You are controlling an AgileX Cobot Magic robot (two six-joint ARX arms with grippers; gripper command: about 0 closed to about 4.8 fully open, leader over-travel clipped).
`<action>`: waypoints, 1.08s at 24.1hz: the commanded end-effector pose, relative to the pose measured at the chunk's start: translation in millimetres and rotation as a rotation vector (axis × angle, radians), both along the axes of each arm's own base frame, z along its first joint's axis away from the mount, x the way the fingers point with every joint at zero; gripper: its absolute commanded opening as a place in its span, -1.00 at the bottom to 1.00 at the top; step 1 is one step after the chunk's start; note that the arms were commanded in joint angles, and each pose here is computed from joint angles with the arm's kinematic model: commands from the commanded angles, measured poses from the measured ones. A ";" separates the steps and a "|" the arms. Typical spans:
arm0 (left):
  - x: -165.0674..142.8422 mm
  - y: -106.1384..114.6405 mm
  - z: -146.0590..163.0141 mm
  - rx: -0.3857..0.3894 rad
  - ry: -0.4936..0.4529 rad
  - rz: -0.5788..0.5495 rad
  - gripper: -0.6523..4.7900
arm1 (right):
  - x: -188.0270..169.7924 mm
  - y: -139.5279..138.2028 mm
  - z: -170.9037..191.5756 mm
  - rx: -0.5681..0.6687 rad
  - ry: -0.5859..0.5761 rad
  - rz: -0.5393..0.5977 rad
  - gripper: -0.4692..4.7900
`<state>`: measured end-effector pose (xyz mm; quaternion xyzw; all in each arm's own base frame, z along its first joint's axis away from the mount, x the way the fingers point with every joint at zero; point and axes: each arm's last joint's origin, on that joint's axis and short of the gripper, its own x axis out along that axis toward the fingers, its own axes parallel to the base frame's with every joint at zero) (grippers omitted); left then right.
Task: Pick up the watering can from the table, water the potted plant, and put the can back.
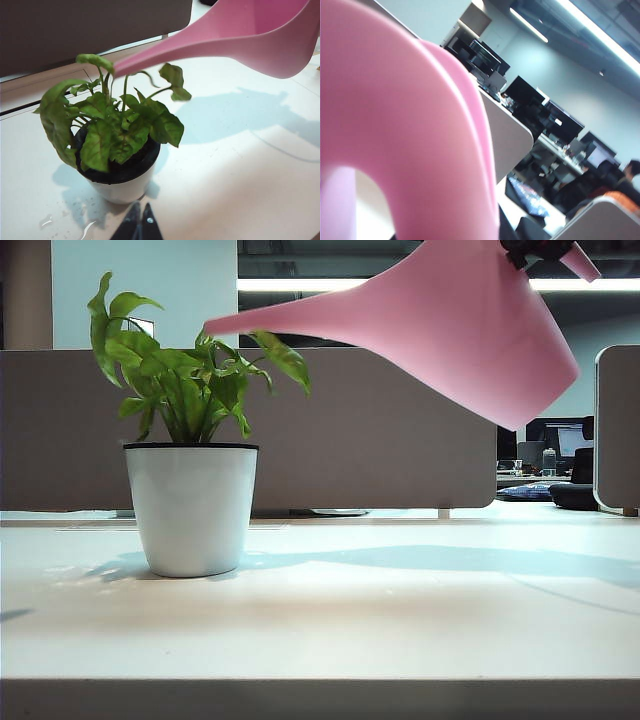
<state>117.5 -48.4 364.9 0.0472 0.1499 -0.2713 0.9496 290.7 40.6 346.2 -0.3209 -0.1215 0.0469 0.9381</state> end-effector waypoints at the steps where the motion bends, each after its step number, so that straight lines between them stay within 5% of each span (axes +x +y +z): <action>1: -1.1 0.4 2.9 -0.007 -0.014 -0.005 -0.78 | -4.3 -14.3 14.3 0.211 -0.079 -0.011 -0.66; 16: -0.8 0.4 2.7 -0.006 -0.013 -0.004 -0.78 | 18.4 -34.2 -48.0 0.714 0.094 0.022 -0.66; 26: -0.8 0.4 2.5 -0.006 -0.012 -0.004 -0.78 | 36.0 -32.8 -71.6 0.746 0.099 0.070 -0.67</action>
